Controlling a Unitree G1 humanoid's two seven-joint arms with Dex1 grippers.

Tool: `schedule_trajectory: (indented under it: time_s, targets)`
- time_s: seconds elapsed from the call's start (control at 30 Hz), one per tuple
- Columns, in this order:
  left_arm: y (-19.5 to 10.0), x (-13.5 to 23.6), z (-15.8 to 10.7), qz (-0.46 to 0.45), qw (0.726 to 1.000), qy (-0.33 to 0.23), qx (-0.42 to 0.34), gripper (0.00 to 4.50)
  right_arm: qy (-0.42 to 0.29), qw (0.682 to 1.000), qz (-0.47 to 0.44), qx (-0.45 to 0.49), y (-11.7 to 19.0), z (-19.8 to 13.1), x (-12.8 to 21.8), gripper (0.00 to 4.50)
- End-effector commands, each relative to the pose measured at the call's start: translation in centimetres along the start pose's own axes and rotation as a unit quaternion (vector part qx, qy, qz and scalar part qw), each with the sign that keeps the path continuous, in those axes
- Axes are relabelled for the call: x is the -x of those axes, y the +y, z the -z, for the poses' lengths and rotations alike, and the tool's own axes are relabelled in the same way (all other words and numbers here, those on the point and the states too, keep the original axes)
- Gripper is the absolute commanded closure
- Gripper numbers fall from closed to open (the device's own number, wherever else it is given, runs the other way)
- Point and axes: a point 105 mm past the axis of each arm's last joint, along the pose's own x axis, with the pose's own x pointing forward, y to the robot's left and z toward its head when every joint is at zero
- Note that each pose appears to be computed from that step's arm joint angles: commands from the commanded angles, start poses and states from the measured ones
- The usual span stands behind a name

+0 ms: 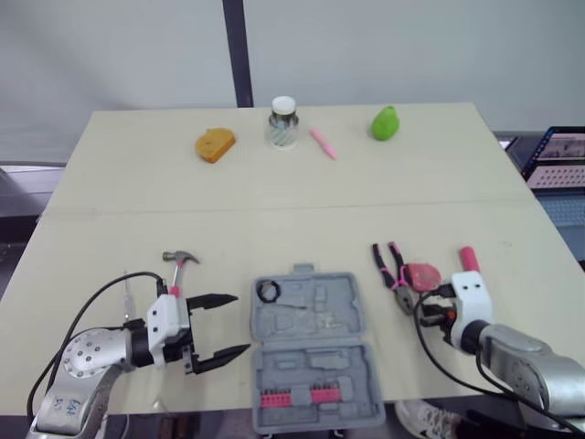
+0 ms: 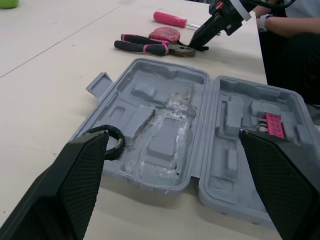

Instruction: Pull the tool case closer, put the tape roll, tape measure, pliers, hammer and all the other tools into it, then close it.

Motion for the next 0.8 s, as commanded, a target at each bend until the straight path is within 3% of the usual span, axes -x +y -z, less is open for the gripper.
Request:
schedule_trajectory:
  time_s: [0.03,0.8]
  targets:
    - [0.1,0.0,-0.2,0.011,1.000,-0.006,-0.007,0.00,0.005,1.000,-0.011,-0.005,0.8,0.5,0.8,4.49]
    - [-0.7,-0.8,0.4,0.066,0.998,-0.011,0.002,0.00,0.047,0.998,0.003,-0.048,2.6,4.4,4.7,4.49]
